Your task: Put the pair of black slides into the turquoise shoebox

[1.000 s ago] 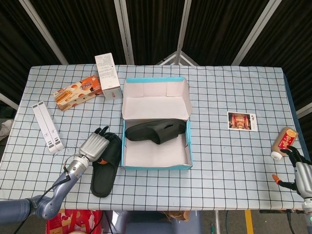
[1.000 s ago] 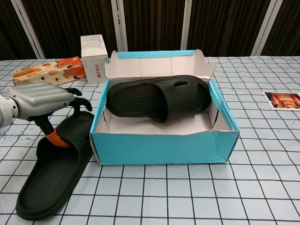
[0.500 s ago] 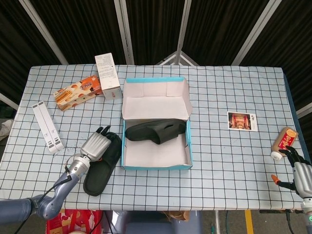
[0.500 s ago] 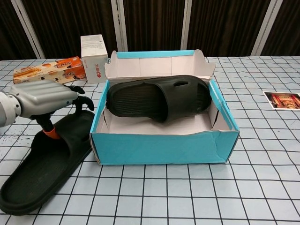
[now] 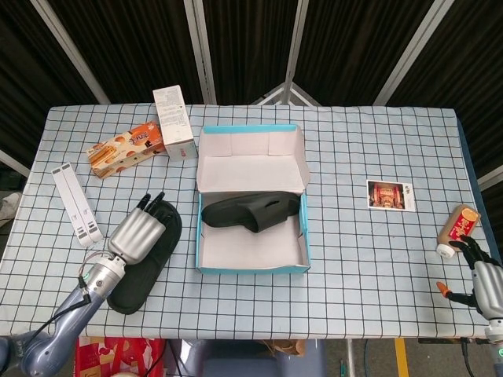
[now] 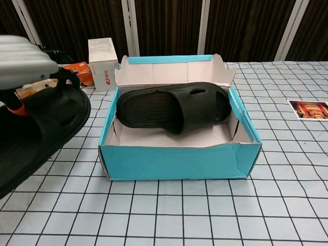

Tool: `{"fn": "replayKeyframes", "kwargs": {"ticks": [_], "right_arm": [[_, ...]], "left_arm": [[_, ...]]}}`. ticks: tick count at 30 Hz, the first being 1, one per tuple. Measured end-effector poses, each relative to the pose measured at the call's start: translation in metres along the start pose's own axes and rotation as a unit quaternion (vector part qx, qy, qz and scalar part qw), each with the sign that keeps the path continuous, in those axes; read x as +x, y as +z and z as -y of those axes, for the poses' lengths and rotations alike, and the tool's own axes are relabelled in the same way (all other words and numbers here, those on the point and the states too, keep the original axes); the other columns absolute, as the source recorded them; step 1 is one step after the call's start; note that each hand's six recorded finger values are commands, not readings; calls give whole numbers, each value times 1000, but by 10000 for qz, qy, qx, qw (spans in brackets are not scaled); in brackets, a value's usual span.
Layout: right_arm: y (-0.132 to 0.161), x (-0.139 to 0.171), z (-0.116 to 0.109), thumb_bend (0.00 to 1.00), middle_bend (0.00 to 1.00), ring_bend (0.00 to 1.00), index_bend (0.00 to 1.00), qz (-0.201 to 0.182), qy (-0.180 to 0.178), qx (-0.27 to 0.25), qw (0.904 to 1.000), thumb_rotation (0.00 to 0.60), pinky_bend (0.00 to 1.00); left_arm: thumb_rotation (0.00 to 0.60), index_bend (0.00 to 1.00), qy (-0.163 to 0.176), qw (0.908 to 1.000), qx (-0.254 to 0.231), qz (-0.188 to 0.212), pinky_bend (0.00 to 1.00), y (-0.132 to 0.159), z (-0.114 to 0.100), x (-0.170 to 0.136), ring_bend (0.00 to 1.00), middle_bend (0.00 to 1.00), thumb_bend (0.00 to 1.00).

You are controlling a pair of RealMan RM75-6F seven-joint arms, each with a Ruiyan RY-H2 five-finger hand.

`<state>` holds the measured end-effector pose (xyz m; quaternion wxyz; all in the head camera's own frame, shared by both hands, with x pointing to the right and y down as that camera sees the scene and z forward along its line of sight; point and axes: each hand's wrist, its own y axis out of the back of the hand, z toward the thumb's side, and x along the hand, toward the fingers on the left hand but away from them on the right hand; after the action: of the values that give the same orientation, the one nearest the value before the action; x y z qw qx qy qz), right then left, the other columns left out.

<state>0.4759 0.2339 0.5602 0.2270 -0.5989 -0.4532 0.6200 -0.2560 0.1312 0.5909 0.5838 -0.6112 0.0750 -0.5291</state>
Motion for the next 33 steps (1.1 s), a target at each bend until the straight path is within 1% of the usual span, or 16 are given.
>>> {"fn": "replayKeyframes", "kwargs": {"ticks": [3, 6, 7, 10, 12, 14, 16, 17, 22, 23, 24, 25, 26, 27, 29, 33], "right_arm": [[0, 0, 0, 234, 136, 226, 234, -5, 3, -24, 10000, 600, 271], [0, 1, -2, 233, 136, 226, 234, -6, -24, -43, 10000, 600, 271], [0, 1, -2, 233, 136, 226, 234, -5, -27, -53, 10000, 600, 271], [-1, 1, -3, 233, 136, 226, 234, -10, -26, -101, 9999, 600, 271], [-1, 2, -4, 234, 136, 226, 234, -16, -39, -132, 9999, 600, 271], [-2, 3, -5, 234, 136, 226, 234, -17, -69, -137, 9999, 600, 271], [-2, 4, -6, 233, 136, 226, 234, -24, -75, -150, 9999, 600, 271], [-2, 4, -6, 234, 136, 226, 234, -31, -76, -157, 9998, 600, 271], [-4, 5, -7, 233, 136, 226, 234, -15, -80, -168, 9998, 600, 271], [-5, 5, -8, 234, 136, 226, 234, -8, -89, -183, 9998, 600, 271], [-5, 5, -8, 234, 136, 226, 234, -1, -94, -191, 9998, 600, 271], [-5, 5, -8, 234, 136, 226, 234, 5, -97, -198, 9998, 600, 271], [-6, 5, -8, 234, 136, 226, 234, 12, -101, -204, 9997, 600, 271], [-6, 5, -9, 234, 136, 226, 234, 18, -102, -203, 9997, 600, 271], [-7, 5, -8, 234, 136, 226, 234, 24, -94, -196, 9998, 600, 271], [-7, 5, -8, 233, 136, 226, 234, 25, -71, -220, 9997, 600, 271]], "left_arm": [[600, 241, 200, 9991, 362, -63, 159, -6, -26, -9, 65, 444, 505], [600, 249, 530, 9950, 842, -66, 161, -6, -54, -10, 65, 445, 505], [600, 251, 650, 9928, 1010, -49, 161, -5, -64, -9, 65, 447, 505], [600, 252, 1116, 9795, 1675, 56, 166, 3, -96, -2, 65, 455, 505], [600, 257, 1449, 9643, 2208, 171, 173, 14, -119, 6, 65, 460, 505], [600, 271, 1776, 9441, 2753, 360, 178, 30, -140, 15, 65, 463, 501], [600, 285, 2039, 9246, 3162, 597, 183, 48, -154, 24, 65, 466, 491], [600, 287, 2191, 9128, 3357, 782, 183, 62, -161, 30, 65, 467, 487], [600, 292, 2690, 8764, 3707, 1487, 183, 119, -170, 54, 65, 466, 486], [600, 293, 2796, 8670, 3784, 1643, 183, 131, -170, 58, 65, 466, 486], [600, 294, 2846, 8616, 3835, 1720, 183, 136, -170, 60, 65, 466, 486], [600, 294, 2917, 8530, 3918, 1836, 183, 145, -169, 63, 65, 466, 486], [600, 294, 3003, 8416, 4024, 1989, 183, 155, -168, 66, 65, 466, 486], [600, 294, 3056, 8339, 4091, 2092, 183, 162, -167, 68, 65, 466, 486], [600, 296, 3156, 8207, 4184, 2275, 183, 175, -165, 72, 68, 469, 486], [600, 306, 3295, 8090, 4176, 2502, 183, 190, -163, 76, 78, 485, 486]]}}
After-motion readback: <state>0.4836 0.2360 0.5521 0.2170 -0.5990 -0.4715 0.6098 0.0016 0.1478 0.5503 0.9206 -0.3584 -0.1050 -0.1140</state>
